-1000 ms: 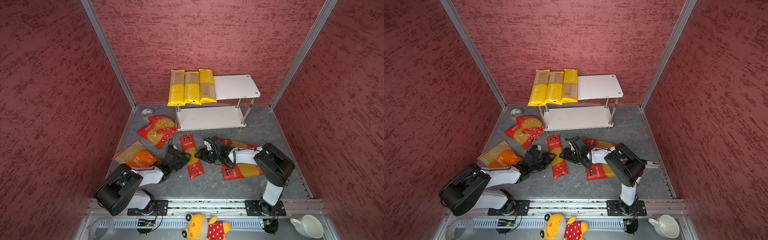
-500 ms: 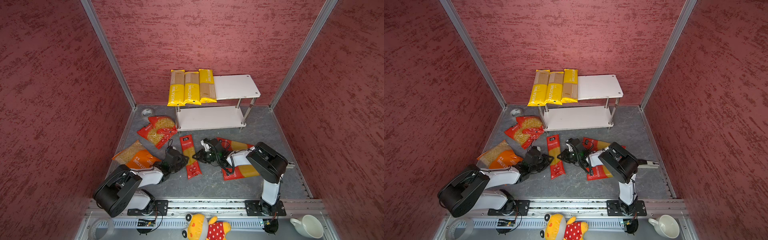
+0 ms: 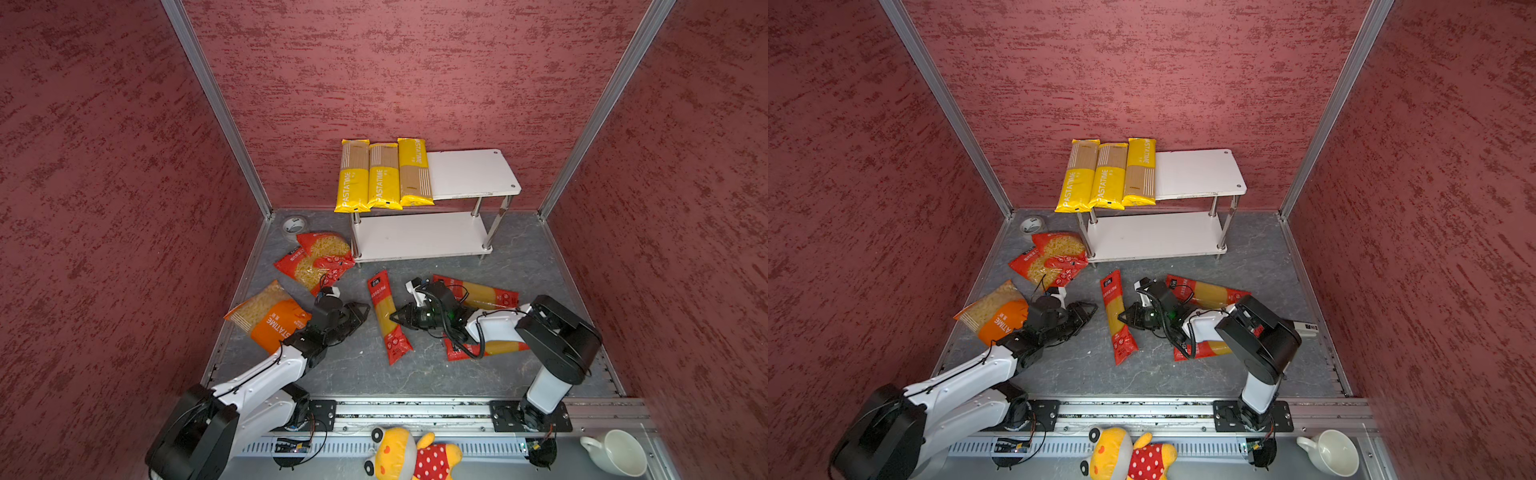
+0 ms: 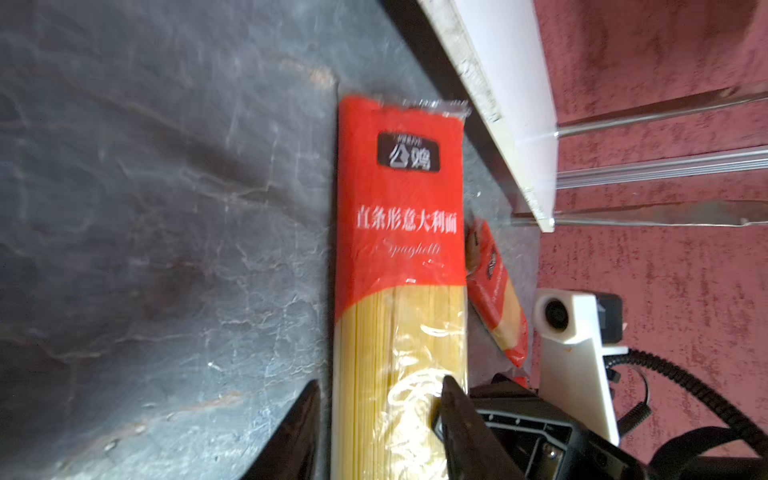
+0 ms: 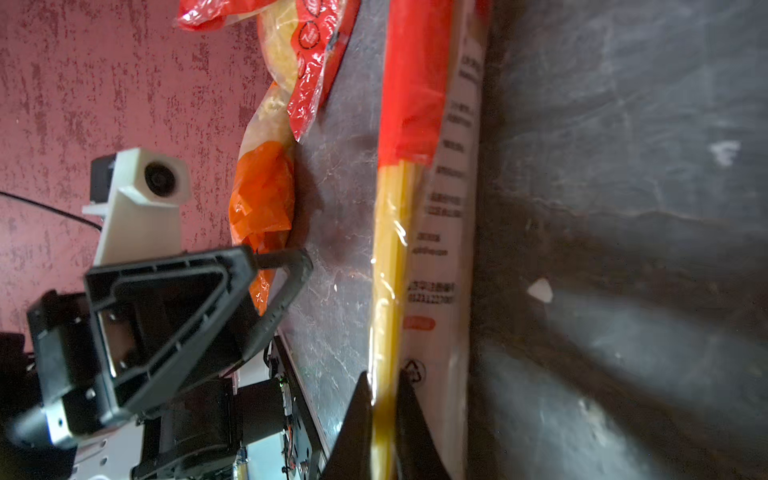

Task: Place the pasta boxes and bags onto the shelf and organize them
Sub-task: 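Lift the red spaghetti pack upright with both grippers toward the shelf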

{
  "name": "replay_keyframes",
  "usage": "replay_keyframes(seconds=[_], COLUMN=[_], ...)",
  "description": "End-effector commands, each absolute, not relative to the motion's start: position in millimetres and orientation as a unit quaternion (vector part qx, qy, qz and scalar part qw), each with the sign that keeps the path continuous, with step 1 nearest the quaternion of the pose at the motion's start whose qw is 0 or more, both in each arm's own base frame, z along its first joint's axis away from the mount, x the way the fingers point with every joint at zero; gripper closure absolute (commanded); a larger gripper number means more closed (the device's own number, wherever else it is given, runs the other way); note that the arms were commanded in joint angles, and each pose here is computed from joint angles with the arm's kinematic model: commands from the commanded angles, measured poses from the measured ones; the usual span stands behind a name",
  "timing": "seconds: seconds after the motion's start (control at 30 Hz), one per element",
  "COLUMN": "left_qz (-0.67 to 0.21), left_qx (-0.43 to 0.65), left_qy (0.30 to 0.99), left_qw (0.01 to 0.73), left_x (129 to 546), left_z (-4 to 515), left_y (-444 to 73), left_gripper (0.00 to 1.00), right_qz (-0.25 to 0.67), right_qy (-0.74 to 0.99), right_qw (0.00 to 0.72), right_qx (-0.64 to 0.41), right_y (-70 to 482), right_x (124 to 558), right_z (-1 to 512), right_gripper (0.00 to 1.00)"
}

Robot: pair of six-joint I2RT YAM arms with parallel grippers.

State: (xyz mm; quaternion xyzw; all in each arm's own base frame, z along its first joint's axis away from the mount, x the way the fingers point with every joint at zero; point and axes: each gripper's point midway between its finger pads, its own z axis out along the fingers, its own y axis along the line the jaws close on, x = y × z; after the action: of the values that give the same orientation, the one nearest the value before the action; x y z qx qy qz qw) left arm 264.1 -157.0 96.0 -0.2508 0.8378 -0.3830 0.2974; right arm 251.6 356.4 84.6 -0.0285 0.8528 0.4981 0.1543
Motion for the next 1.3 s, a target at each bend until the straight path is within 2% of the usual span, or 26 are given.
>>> replay_keyframes(seconds=[0.0,0.2,0.3,0.43,0.63,0.97,1.27], left_qz=[-0.378,-0.452,-0.484,-0.5,-0.535,-0.588,-0.619], left_qx=[-0.212,-0.18,-0.119,-0.049,-0.023,0.057,0.087], left_qy=[0.837,0.781,0.757,0.74,0.702,0.615,0.566], left_qw=[0.335,0.391,0.423,0.448,0.47,0.522,0.538], left_x=[273.7,296.4,296.7,289.5,281.5,262.6,266.6], left_z=[123.7,191.2,227.0,249.2,264.7,323.1,367.5], left_y=[-147.9,-138.2,-146.5,-157.7,-160.0,-169.5,-175.3], left_gripper=[0.45,0.39,0.36,0.32,0.27,0.27,0.3], right_qz=[0.53,0.529,0.545,0.562,0.585,0.628,0.652], right_qy=[0.793,0.754,0.721,0.677,0.608,0.52,0.472], right_qw=[0.285,0.357,0.384,0.411,0.45,0.486,0.511], right_qx=[-0.097,-0.151,-0.187,-0.239,-0.292,-0.314,-0.302], right_y=[363.1,357.8,356.9,358.2,356.7,354.7,346.3], right_x=[271.0,269.2,258.6,243.8,225.2,210.1,204.0], right_z=[161.7,212.5,245.3,281.6,325.2,392.3,429.7], right_gripper=[1.0,1.0,1.0,1.0,1.0,1.0,1.0])
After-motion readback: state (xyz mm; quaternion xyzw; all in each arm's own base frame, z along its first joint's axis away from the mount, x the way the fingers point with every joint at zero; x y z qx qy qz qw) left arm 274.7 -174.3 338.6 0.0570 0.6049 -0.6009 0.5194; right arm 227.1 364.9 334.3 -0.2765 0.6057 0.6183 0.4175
